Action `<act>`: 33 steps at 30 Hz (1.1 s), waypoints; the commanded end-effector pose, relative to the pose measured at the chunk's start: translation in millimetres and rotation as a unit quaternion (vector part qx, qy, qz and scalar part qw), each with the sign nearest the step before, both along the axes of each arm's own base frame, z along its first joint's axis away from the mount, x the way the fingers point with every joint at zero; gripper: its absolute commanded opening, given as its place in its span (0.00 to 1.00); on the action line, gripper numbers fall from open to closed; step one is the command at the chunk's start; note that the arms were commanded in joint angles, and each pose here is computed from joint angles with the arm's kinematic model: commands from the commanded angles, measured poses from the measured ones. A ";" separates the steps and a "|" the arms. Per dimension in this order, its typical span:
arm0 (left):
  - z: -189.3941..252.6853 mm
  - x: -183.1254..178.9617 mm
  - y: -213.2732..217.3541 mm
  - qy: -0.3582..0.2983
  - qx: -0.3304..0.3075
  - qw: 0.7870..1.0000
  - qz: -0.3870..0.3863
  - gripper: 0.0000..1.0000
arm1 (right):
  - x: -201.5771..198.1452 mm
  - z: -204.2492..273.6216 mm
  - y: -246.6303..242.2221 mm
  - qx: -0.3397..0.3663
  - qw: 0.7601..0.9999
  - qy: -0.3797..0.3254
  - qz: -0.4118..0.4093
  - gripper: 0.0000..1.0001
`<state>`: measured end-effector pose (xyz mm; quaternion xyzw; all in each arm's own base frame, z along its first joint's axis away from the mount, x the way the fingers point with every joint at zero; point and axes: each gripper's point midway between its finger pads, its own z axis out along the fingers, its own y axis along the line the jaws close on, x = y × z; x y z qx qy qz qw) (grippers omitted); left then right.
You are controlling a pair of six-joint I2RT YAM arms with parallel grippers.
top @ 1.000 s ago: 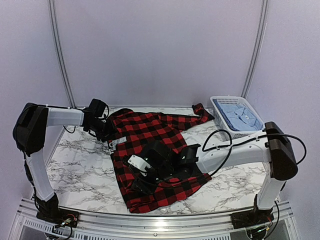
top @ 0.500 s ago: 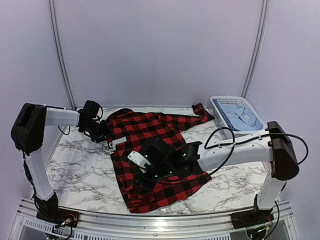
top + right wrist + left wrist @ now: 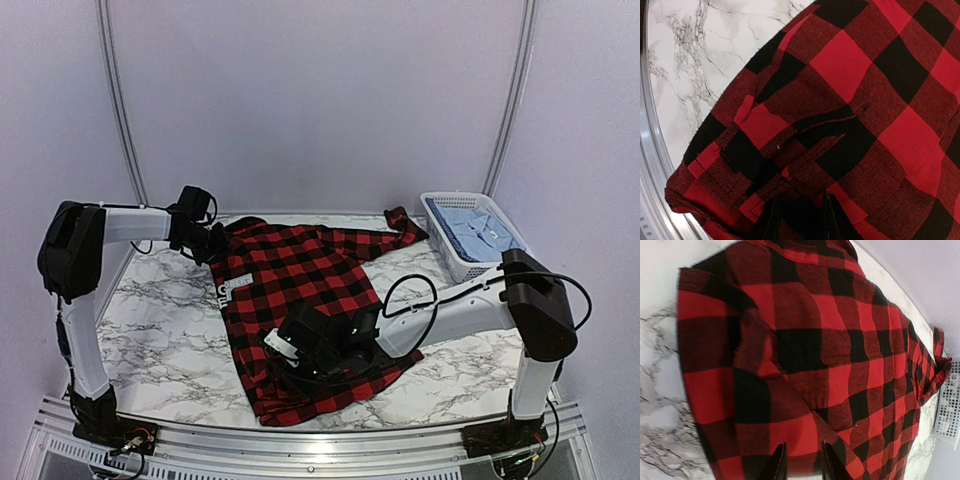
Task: Fold and stack the long sleeve shirts
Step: Smooth out the 1/3-folded shirt at the center of the board.
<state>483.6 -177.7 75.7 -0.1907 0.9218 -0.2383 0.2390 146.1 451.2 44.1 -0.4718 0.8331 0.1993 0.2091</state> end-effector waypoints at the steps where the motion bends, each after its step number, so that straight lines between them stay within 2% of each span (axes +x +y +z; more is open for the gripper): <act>1: -7.3 -5.8 -38.5 0.006 -0.011 0.999 -0.039 0.20 | 9.2 8.0 4.2 0.008 0.999 -0.019 -0.026 0.26; 5: -24.7 -3.4 -44.4 0.021 -0.017 0.999 -0.035 0.10 | 14.4 19.8 9.0 0.015 0.999 -0.027 -0.035 0.26; 16: -60.0 22.8 -59.8 0.038 -0.024 0.998 -0.046 0.09 | 35.2 43.8 5.3 0.033 0.996 -0.044 -0.076 0.26; 19: -50.8 27.3 -62.7 0.026 -0.025 0.998 -0.053 0.12 | 41.8 47.0 -0.6 0.036 0.994 -0.045 -0.088 0.26; 23: -11.8 38.5 -55.8 -0.013 -0.022 0.998 -0.055 0.22 | 56.2 49.0 -12.7 0.042 0.992 -0.040 -0.112 0.26; 28: 30.6 43.1 -9.9 -0.044 -0.010 0.999 -0.016 0.32 | 72.1 51.8 -28.5 0.037 0.989 -0.048 -0.138 0.26; 33: 21.3 34.4 39.0 -0.026 0.007 0.999 0.026 0.32 | 88.2 50.2 -47.1 0.039 0.984 -0.044 -0.171 0.26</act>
